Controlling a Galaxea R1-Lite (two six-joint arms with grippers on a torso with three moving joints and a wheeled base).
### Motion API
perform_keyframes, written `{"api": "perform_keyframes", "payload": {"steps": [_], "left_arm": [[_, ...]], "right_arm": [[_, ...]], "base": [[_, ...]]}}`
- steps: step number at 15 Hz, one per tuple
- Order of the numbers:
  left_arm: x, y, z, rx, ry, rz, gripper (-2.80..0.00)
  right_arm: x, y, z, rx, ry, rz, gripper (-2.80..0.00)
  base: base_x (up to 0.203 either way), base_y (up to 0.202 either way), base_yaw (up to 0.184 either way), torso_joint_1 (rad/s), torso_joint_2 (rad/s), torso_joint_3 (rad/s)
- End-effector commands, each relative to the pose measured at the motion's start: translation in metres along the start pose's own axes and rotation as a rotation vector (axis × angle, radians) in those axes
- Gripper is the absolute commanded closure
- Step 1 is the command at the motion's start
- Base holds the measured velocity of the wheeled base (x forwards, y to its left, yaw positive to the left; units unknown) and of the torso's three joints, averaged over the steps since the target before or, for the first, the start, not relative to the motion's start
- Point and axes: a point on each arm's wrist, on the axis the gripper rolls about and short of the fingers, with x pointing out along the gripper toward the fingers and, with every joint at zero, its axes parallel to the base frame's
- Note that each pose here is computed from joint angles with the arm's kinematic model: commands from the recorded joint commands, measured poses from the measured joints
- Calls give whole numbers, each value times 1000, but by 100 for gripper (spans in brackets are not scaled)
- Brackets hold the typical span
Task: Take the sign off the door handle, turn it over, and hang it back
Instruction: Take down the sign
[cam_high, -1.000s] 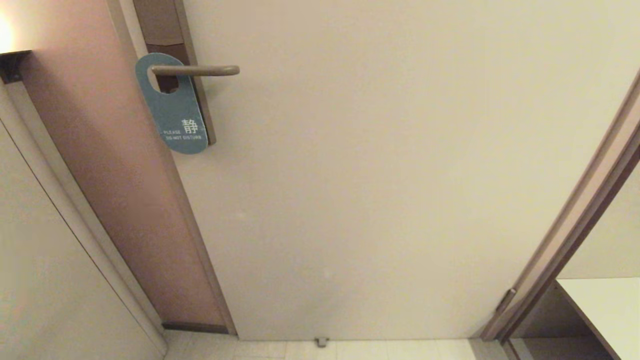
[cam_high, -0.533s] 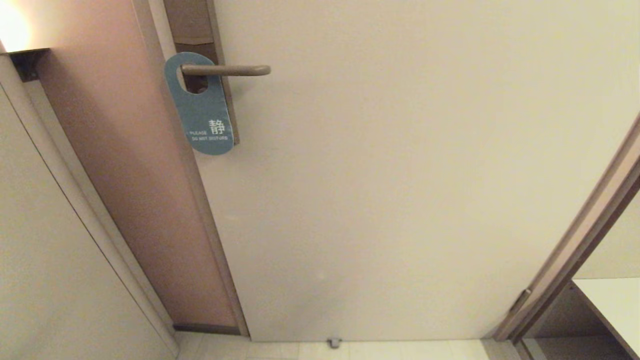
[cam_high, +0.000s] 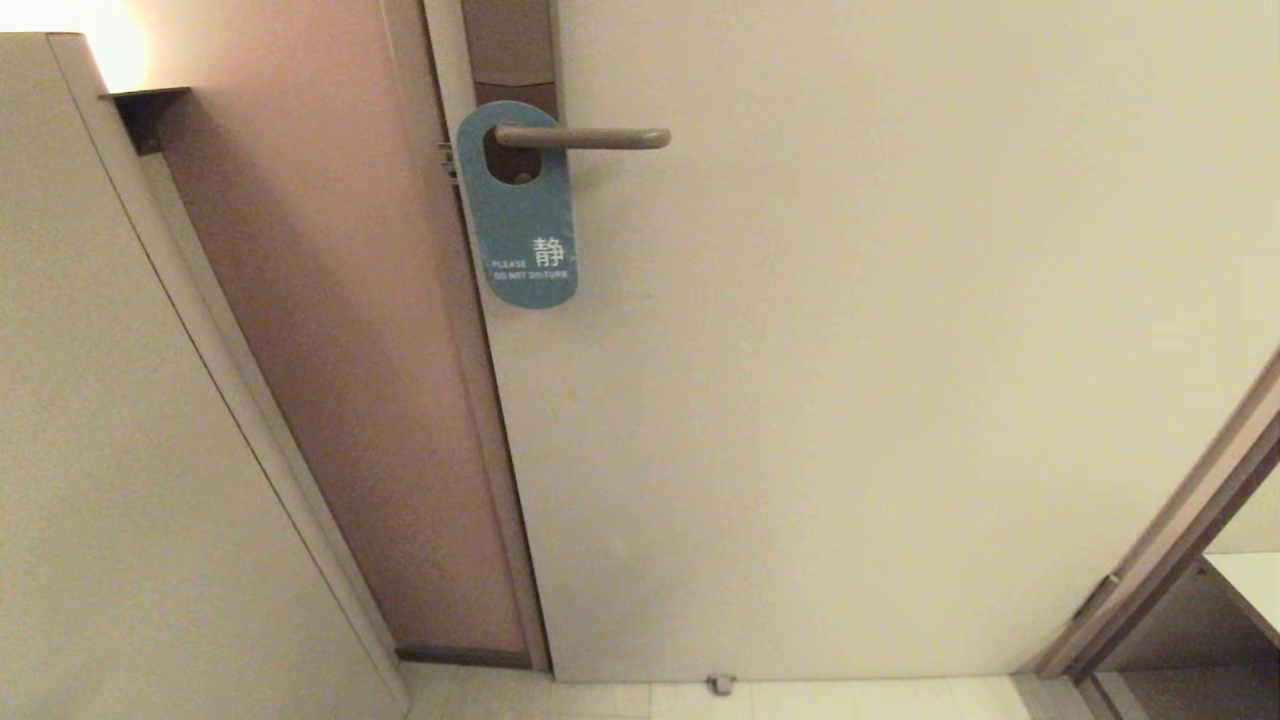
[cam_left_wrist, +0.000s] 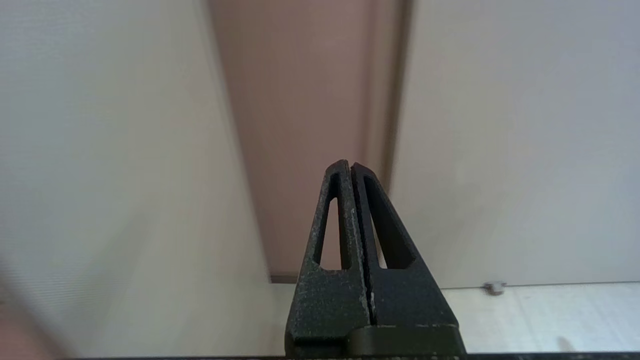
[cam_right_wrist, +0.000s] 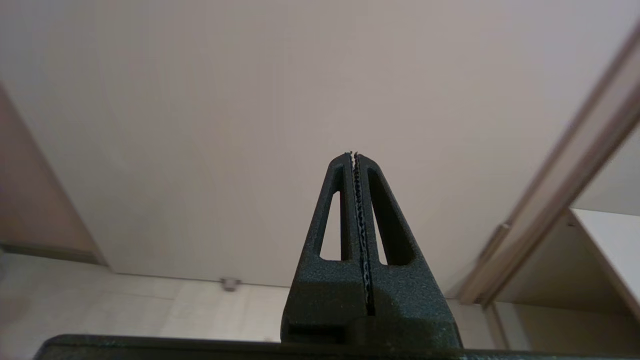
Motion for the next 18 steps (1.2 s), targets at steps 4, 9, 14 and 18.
{"api": "perform_keyframes", "payload": {"steps": [4, 9, 14, 18], "left_arm": [[0, 0, 0, 1, 0, 0, 0], [0, 0, 0, 1, 0, 0, 0], [0, 0, 0, 4, 0, 0, 0], [0, 0, 0, 3, 0, -2, 0]], "right_arm": [[0, 0, 0, 0, 1, 0, 0], [0, 0, 0, 0, 1, 0, 0], [0, 0, 0, 0, 1, 0, 0], [0, 0, 0, 0, 1, 0, 0]], "base": [[0, 152, -2, 4, 0, 3], [0, 0, 0, 0, 0, 0], [0, 0, 0, 0, 0, 0], [0, 0, 0, 0, 0, 0]]}}
